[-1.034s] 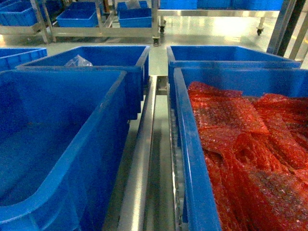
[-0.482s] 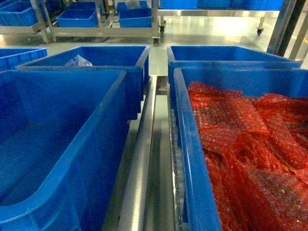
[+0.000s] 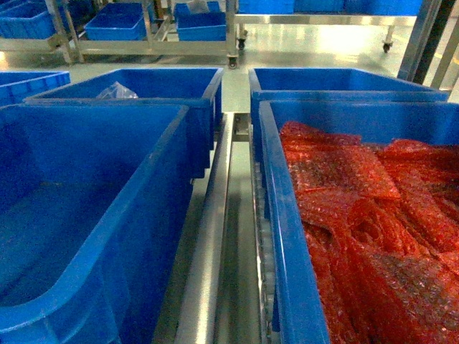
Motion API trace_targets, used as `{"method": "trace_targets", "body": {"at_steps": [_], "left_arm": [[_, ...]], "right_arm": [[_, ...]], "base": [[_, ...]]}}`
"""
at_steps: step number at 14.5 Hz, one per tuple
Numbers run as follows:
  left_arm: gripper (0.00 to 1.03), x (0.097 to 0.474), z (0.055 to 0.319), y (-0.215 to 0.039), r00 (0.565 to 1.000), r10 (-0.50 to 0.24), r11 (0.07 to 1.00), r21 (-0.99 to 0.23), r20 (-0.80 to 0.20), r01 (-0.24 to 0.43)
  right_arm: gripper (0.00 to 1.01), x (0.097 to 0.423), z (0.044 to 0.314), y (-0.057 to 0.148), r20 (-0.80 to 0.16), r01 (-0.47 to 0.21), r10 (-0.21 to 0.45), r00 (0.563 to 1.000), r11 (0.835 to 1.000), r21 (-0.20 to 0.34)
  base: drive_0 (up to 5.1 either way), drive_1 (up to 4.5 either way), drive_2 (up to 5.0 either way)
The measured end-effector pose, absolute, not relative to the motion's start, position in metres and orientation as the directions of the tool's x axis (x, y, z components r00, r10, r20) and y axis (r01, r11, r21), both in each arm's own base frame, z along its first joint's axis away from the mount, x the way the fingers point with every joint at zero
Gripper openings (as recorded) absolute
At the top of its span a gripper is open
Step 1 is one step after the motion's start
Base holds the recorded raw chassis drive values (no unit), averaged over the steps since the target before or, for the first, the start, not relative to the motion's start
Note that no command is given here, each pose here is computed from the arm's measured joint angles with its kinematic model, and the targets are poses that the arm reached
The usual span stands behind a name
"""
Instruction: Pick blue part to blue bin on bottom shelf
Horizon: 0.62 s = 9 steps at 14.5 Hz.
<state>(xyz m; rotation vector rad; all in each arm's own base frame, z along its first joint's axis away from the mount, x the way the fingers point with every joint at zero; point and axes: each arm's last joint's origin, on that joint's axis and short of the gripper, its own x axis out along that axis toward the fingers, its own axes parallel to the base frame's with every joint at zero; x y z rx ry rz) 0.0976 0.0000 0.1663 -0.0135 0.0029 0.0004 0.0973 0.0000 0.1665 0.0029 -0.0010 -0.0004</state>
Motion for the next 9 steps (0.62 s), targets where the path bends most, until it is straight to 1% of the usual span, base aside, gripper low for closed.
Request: {"method": "trace_targets", "body": {"at_steps": [9], "left_arm": [[0.98, 0.0976, 0.1663, 0.0000, 1.000, 0.000, 1.000, -0.014, -0.003, 0.000]], "right_arm": [[0.98, 0.0973, 0.1665, 0.0000, 0.001, 0.000, 0.000, 1.000, 1.000, 0.003]], "base": [[0.0, 0.00, 0.0]]}}
